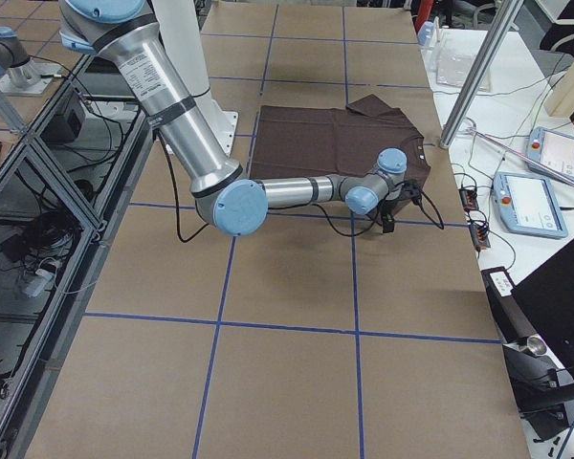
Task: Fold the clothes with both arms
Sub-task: 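Move the right gripper over the sleeve nearest it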
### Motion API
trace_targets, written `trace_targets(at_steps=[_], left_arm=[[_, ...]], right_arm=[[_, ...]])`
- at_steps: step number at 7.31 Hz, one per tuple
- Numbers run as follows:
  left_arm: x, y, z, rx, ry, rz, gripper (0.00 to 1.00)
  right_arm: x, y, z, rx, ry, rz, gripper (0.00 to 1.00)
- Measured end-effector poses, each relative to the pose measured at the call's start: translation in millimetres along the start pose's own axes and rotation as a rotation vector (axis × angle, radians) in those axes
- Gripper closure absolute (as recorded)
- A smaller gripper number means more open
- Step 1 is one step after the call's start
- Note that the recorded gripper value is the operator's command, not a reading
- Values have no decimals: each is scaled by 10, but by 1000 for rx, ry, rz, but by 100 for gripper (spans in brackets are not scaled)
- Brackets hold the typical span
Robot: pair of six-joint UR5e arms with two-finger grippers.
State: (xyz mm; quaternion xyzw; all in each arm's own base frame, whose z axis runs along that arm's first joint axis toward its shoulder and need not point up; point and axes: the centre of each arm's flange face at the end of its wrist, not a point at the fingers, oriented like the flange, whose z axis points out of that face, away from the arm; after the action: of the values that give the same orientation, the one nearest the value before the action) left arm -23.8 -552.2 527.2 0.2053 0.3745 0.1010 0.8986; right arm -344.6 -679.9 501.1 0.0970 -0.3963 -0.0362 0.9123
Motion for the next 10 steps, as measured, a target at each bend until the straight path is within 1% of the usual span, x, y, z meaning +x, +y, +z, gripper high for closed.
trace_targets(at_steps=[1, 3, 4, 7, 10], left_arm=[[-2, 3, 0, 0, 0, 0, 0], [-2, 4, -5, 1, 0, 0, 0], [0, 4, -7, 1, 1, 0, 0], [-2, 11, -4, 0, 1, -1, 0], [-10, 16, 4, -1, 1, -2, 0]], right_arm=[[-16, 4, 11, -3, 0, 0, 7], [-25, 6, 51, -10, 4, 2, 12], [-34, -9, 69, -13, 6, 3, 31], [-65, -48, 81, -15, 7, 3, 74], [-107, -73, 63, -14, 2, -2, 93]])
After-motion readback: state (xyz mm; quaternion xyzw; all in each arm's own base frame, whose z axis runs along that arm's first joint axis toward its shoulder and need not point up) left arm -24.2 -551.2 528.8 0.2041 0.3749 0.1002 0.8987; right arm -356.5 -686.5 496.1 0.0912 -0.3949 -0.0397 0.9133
